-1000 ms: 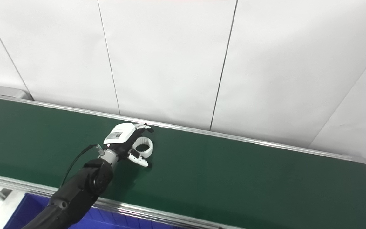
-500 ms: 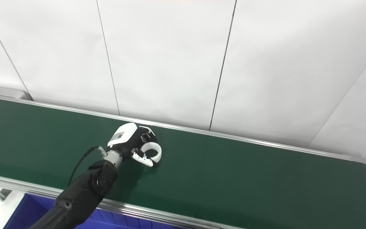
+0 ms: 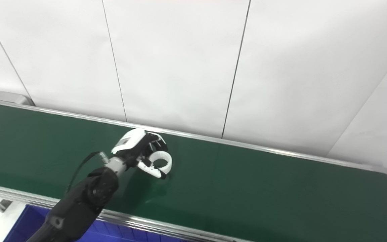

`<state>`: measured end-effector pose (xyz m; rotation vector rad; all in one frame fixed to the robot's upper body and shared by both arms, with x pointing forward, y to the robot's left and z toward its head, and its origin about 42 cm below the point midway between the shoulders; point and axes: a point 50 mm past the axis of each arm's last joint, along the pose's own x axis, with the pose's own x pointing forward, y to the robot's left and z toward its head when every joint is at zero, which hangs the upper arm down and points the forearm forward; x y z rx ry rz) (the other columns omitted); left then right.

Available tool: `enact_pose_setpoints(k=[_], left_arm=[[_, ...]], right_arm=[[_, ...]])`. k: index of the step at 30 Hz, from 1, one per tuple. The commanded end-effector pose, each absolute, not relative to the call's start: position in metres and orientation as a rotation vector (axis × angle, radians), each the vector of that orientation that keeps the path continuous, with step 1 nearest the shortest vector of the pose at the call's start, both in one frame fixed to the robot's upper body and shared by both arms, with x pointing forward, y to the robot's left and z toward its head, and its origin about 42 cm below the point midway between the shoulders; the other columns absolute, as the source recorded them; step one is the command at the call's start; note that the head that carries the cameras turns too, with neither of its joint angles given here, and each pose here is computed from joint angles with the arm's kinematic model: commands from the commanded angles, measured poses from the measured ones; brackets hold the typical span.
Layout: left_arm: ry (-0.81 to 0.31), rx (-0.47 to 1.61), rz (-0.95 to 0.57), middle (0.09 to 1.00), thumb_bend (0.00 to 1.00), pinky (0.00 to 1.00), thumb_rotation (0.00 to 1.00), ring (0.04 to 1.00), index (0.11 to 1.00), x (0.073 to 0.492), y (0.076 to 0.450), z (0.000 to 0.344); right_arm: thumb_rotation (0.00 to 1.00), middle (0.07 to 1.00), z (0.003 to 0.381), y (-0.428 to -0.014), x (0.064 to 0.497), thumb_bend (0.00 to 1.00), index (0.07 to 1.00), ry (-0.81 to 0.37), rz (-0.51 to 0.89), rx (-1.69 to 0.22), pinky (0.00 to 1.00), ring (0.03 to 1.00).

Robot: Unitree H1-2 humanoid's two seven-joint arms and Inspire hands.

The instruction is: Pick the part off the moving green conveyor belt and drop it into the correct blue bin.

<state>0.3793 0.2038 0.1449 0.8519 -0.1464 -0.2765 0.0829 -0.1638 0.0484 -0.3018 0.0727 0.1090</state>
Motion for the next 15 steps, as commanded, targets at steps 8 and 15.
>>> enact_pose_setpoints(k=[8,15], left_arm=[[-0.353,0.681,-0.294,0.502,0.49,0.42,0.00,0.399,0.554,0.306,0.244,0.203],[-0.299,0.626,-0.336,0.504,0.49,0.42,0.00,0.396,0.552,0.263,0.266,0.168]], right_arm=[[0.59,1.000,0.077,-0.152,0.085,0.75,1.000,-0.014,0.106,-0.279,1.00,0.998],[0.61,0.987,0.091,-0.152,0.085,0.75,1.000,0.001,0.101,-0.293,0.98,0.982]])
